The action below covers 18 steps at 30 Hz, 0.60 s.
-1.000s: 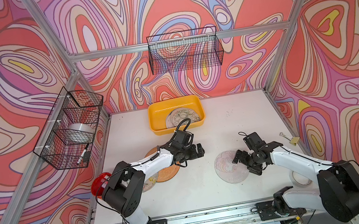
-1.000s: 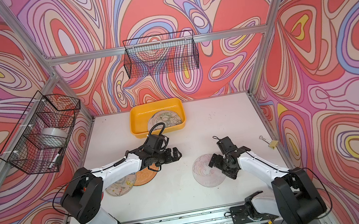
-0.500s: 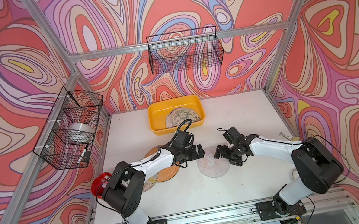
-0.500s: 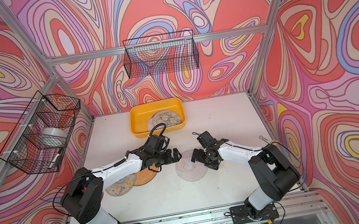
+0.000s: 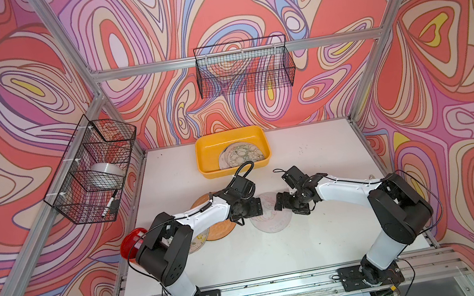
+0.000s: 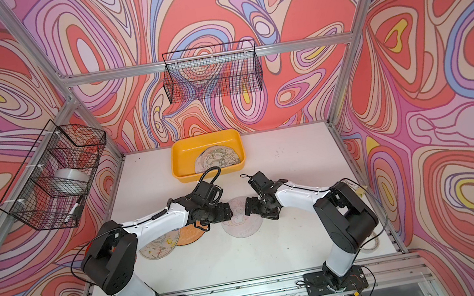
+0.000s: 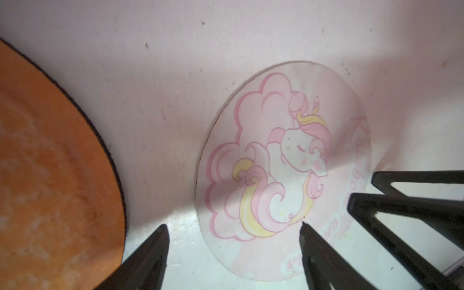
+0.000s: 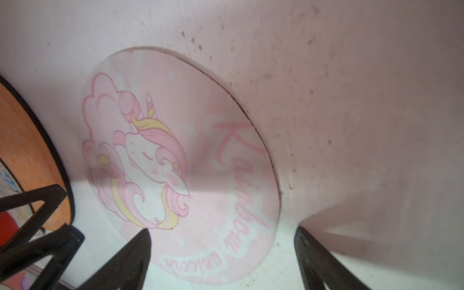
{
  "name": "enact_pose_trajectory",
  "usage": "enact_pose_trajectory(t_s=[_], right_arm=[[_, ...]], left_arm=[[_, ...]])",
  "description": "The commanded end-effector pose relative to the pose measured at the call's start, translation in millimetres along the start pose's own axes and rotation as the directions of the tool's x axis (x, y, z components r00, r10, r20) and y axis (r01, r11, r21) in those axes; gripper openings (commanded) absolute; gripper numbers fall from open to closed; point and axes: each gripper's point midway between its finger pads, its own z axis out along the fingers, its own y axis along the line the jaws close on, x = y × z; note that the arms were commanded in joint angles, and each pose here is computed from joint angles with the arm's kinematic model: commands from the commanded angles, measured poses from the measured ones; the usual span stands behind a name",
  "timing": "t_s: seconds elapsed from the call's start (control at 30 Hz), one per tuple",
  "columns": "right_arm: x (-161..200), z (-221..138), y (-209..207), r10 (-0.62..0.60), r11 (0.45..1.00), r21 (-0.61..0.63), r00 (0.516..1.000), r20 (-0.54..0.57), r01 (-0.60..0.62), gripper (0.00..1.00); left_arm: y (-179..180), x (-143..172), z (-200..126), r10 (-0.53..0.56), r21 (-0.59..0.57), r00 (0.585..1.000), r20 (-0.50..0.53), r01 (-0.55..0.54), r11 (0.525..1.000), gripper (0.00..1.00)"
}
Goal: Put the coasters into the storage box
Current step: Pick up the coaster from the center of the board.
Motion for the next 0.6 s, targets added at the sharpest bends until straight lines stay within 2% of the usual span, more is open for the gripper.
enact_pose_trajectory(t_s=[0.0,0.23,0.4,0.57], right_arm=[[-4.1,-6.4,-10.1,-0.046,0.998,0.047,0.999,0.022,0.045,0.84],[-6.1,3.1,-11.8,-0.032,0.999,0.022,0.999,0.004,0.032,0.71],[-2.0,14.2,-6.2,-0.01,1.0,-0.023,1.0,-0.024,0.01,0.59],[1.2,17.7,-9.4,-0.006,1.0,-0.012,0.999,-0.04,0.006,0.53]], left_arm=[[8.9,8.8,11.0,0.016,-0.055,0.999,-0.046,-0.019,0.998,0.72],[9.9,10.5,20.2,0.021,-0.068,0.997,-0.076,-0.026,0.997,0.61],[8.7,11.1,20.5,0.02,-0.062,0.997,-0.081,-0.025,0.998,0.57],[7.6,11.7,20.4,0.023,-0.058,0.996,-0.087,-0.028,0.998,0.56]])
